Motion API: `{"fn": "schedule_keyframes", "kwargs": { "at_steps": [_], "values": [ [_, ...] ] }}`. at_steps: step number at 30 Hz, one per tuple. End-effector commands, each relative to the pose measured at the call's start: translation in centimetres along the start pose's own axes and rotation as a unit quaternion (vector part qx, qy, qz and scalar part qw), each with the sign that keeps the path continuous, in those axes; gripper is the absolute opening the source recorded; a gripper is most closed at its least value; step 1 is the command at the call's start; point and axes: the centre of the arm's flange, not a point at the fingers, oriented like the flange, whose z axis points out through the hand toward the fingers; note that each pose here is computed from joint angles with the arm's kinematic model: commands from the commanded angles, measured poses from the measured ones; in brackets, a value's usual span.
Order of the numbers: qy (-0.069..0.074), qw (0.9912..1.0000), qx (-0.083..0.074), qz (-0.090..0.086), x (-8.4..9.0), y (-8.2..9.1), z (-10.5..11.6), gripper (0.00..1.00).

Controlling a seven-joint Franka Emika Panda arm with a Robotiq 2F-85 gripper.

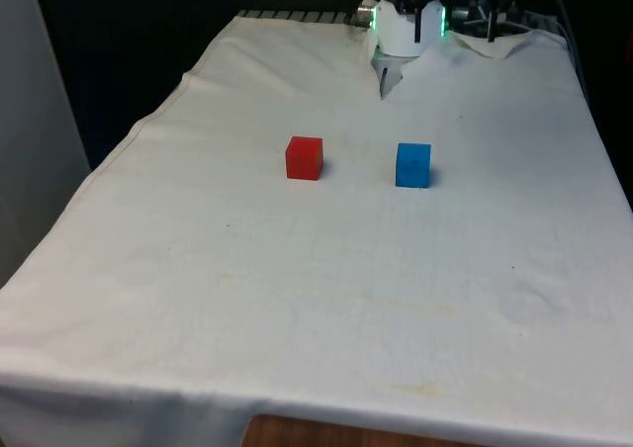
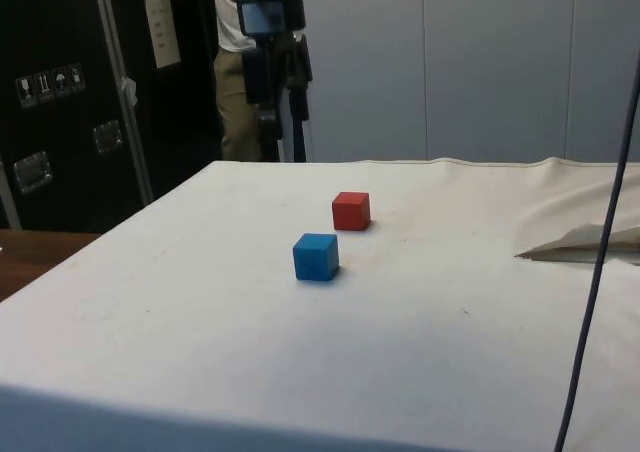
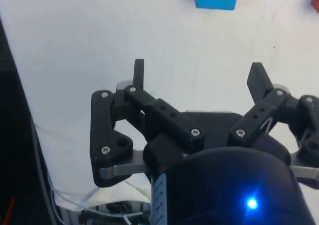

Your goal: Stack the two cubes.

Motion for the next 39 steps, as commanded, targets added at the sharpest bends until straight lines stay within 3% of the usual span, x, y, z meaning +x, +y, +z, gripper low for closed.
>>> {"fn": "schedule_keyframes", "kwargs": {
  "at_steps": [1, 5, 12, 13, 16, 21, 22, 23, 28, 30, 33, 39],
  "values": [
    [0.006, 0.99994, -0.005, 0.008, 0.0, 0.1, 0.4, 1.0],
    [0.003, 0.99992, -0.003, 0.012, 0.0, 0.0, 1.0, 1.0],
    [0.014, 0.999, -0.01, 0.041, 0.1, 0.1, 3.0, 1.0],
    [0.008, 0.99923, -0.006, 0.038, 0.1, 0.1, 3.0, 1.0],
    [0.019, 0.99844, -0.012, 0.051, 0.2, 0.1, 3.8, 1.0],
    [0.029, 0.99827, -0.014, 0.049, 0.2, -0.5, 4.6, 1.0],
    [0.022, 0.99856, -0.009, 0.048, 0.3, -0.4, 4.5, 1.0],
    [0.033, 0.99815, -0.014, 0.049, 0.2, -0.5, 4.8, 1.0],
    [0.044, 0.99815, -0.015, 0.039, 0.1, -0.9, 5.7, 1.0],
    [0.039, 0.99842, -0.011, 0.038, 0.0, -0.9, 5.7, 1.0],
    [0.048, 0.99824, -0.016, 0.03, 0.1, -1.1, 6.8, 1.0],
    [0.046, 0.99842, -0.013, 0.029, 0.2, -1.1, 7.1, 1.0]
  ]
}}
